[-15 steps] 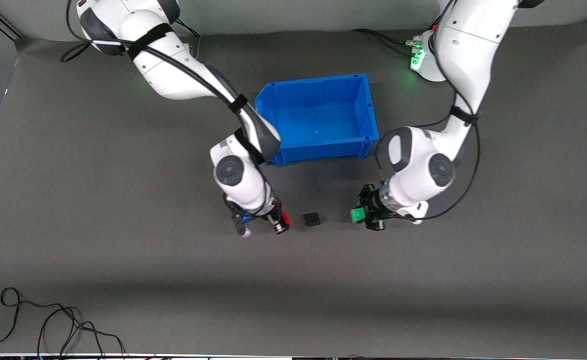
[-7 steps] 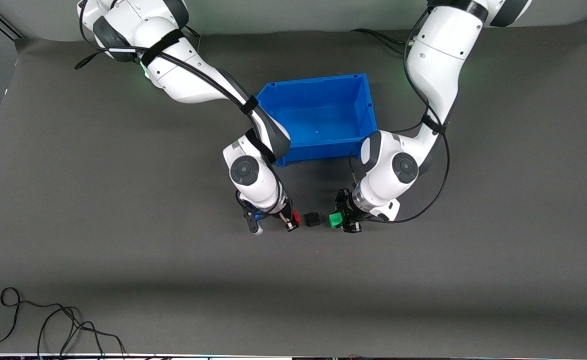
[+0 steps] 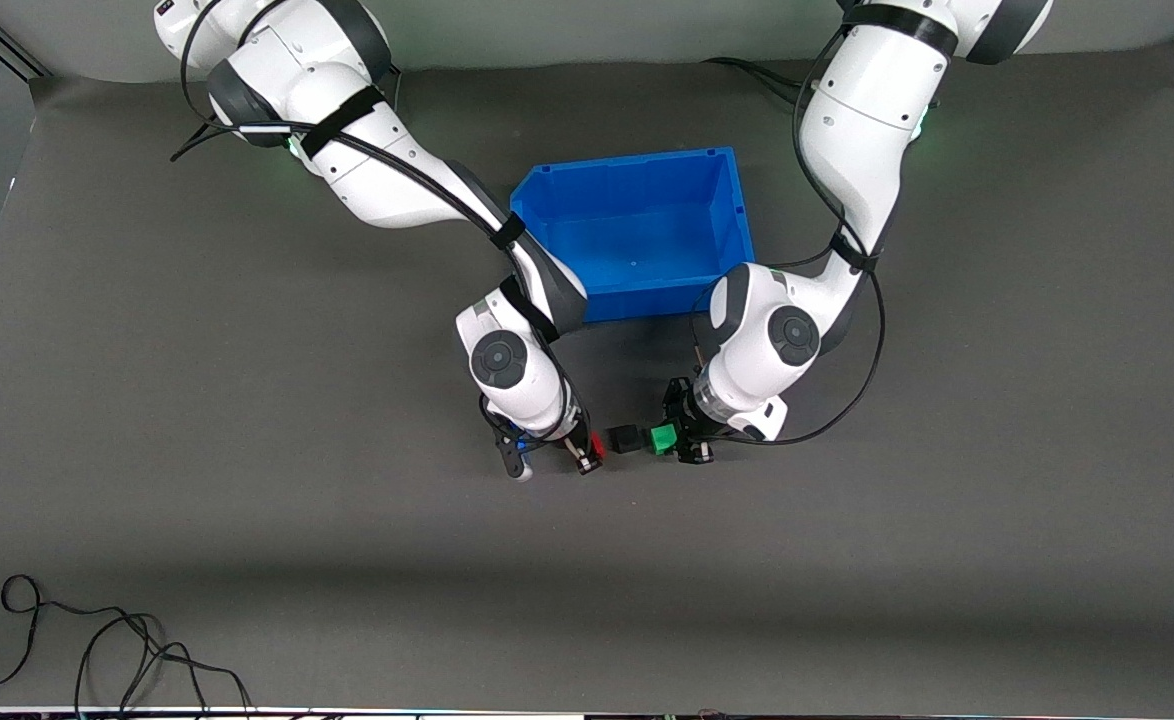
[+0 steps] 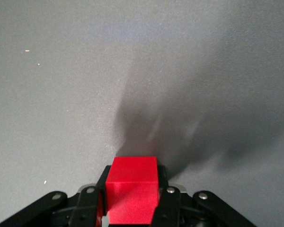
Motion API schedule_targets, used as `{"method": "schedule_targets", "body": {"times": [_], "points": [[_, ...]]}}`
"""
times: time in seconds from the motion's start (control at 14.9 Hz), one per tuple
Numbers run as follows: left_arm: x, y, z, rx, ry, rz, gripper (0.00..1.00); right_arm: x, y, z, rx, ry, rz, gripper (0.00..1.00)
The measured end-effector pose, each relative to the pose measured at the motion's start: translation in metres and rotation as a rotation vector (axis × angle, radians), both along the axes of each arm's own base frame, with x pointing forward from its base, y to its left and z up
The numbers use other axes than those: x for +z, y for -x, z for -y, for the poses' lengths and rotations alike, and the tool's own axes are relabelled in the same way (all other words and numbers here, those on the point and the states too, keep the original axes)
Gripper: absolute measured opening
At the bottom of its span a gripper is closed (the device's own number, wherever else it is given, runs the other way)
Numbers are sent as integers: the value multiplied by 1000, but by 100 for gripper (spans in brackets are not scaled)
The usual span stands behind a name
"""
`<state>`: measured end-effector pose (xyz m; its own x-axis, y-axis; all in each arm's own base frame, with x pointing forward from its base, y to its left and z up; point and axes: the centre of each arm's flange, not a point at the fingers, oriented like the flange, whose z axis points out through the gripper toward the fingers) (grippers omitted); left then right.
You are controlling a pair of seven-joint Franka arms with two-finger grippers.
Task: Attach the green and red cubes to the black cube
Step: 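Press the red and green cubes against the black cube's sides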
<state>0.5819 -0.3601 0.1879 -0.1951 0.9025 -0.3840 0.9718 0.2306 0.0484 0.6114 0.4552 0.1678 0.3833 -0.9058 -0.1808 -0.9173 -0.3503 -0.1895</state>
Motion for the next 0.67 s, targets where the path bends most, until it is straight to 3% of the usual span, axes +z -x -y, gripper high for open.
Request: {"method": "schedule_targets", "body": {"times": [0.67], "points": [[-5,9,14,5,0,2,37,-1,-2,-8,-3,-10,8,40]]}}
